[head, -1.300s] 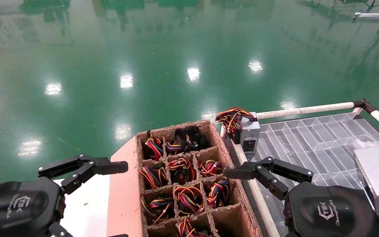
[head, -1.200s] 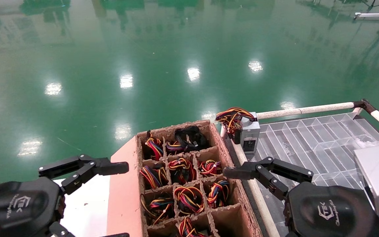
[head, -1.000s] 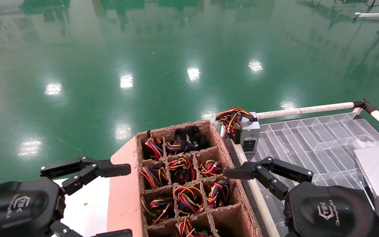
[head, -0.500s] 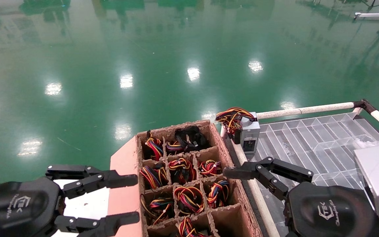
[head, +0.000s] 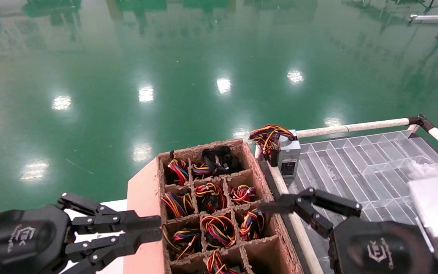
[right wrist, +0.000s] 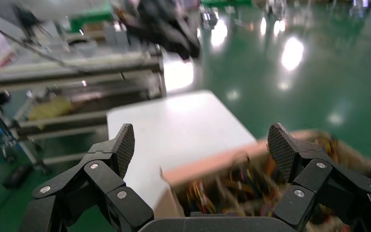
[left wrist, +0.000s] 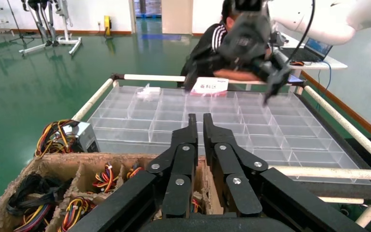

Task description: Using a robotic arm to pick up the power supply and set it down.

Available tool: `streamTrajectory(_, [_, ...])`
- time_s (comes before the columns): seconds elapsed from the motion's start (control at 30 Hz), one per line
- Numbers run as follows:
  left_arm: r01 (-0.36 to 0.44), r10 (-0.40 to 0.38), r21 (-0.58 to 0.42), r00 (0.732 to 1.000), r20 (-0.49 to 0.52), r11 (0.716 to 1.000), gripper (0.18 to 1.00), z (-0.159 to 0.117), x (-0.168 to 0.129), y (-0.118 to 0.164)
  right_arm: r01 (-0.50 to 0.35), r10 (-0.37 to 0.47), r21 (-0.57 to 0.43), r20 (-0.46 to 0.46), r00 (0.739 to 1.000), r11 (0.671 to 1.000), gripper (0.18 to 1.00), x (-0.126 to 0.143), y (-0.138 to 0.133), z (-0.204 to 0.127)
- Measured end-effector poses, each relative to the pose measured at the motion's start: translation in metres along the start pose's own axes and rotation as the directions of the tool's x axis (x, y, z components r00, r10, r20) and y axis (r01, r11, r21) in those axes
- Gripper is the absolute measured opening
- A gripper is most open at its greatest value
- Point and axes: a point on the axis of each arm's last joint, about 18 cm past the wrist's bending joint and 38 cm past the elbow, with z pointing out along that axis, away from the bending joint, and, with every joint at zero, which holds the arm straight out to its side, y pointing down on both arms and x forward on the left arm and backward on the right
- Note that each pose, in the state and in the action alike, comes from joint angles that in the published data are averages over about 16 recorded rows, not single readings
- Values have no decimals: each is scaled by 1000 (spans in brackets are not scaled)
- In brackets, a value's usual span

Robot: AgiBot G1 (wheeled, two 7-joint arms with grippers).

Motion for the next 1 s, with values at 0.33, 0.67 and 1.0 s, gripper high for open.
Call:
streamTrajectory(0.33, [0,0,0,1000,0,1000,209,0,0,0,114,-123,-236,-26,992,965,1000,26,26,18])
streamTrajectory(0.67, [0,0,0,1000,0,1000,191,0,0,0,310,-312,-471,75,947,826,1000,64,32,51])
streamTrajectory(1.0, [0,0,0,1000,0,1000,191,0,0,0,462,-430,-556,197,881,691,992,93,29,88])
